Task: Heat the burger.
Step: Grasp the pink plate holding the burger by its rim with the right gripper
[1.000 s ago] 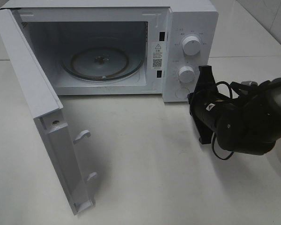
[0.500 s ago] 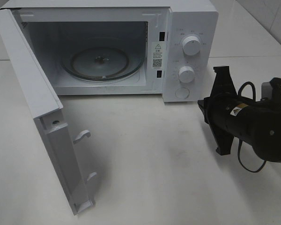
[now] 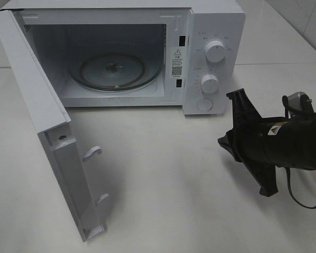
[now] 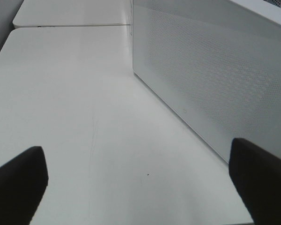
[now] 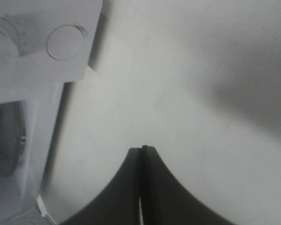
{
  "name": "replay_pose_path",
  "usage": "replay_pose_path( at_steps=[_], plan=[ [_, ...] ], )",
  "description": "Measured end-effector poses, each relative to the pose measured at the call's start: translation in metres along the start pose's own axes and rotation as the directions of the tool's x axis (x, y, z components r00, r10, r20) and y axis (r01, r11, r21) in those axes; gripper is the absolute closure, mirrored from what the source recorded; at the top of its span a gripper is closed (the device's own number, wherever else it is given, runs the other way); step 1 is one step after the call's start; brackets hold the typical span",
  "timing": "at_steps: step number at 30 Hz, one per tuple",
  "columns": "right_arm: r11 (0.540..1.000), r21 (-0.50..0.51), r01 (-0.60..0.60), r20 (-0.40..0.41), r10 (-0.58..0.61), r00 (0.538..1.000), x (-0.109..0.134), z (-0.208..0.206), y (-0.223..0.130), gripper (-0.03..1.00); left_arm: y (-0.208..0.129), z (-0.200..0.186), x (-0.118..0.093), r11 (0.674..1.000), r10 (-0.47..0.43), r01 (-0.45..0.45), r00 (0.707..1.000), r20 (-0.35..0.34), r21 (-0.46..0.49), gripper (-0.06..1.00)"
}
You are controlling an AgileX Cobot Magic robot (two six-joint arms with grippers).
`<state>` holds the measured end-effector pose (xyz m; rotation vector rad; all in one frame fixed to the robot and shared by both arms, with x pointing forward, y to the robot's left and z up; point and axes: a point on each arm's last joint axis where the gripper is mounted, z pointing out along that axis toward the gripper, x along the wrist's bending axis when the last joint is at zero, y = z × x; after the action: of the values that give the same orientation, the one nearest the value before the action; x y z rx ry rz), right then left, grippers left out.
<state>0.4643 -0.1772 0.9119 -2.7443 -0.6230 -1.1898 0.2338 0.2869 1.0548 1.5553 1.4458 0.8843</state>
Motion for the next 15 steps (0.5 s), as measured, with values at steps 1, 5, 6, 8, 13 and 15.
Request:
replay_pose_path(
  at_steps=[1, 5, 6, 8, 13, 15],
  plan=[
    [0.999, 0.024, 0.038, 0.039, -0.039, 0.998, -0.003, 0.000, -0.002, 0.96, 0.000, 0.000, 0.000, 1.000, 0.000, 0.000, 1.000, 0.000, 0.000, -0.05],
    [0.994, 0.057, 0.096, 0.099, -0.101, 0.990, -0.009, -0.001, -0.001, 0.96, 0.000, 0.000, 0.000, 1.000, 0.000, 0.000, 1.000, 0.000, 0.000, -0.05],
    [0.988, 0.080, 0.132, 0.140, -0.142, 0.980, -0.012, 0.000, 0.002, 0.96, 0.000, 0.000, 0.000, 1.000, 0.000, 0.000, 1.000, 0.000, 0.000, -0.05],
    [0.974, 0.117, 0.192, 0.175, -0.210, 0.962, -0.012, 0.000, 0.006, 0.96, 0.000, 0.000, 0.000, 1.000, 0.000, 0.000, 1.000, 0.000, 0.000, -0.05],
    [0.924, 0.204, 0.322, 0.208, -0.363, 0.908, -0.005, 0.000, 0.012, 0.96, 0.000, 0.000, 0.000, 1.000, 0.000, 0.000, 1.000, 0.000, 0.000, -0.05],
    [0.808, 0.307, 0.504, 0.196, -0.572, 0.797, 0.007, -0.001, 0.014, 0.96, 0.000, 0.000, 0.000, 1.000, 0.000, 0.000, 1.000, 0.000, 0.000, -0.05]
  ],
)
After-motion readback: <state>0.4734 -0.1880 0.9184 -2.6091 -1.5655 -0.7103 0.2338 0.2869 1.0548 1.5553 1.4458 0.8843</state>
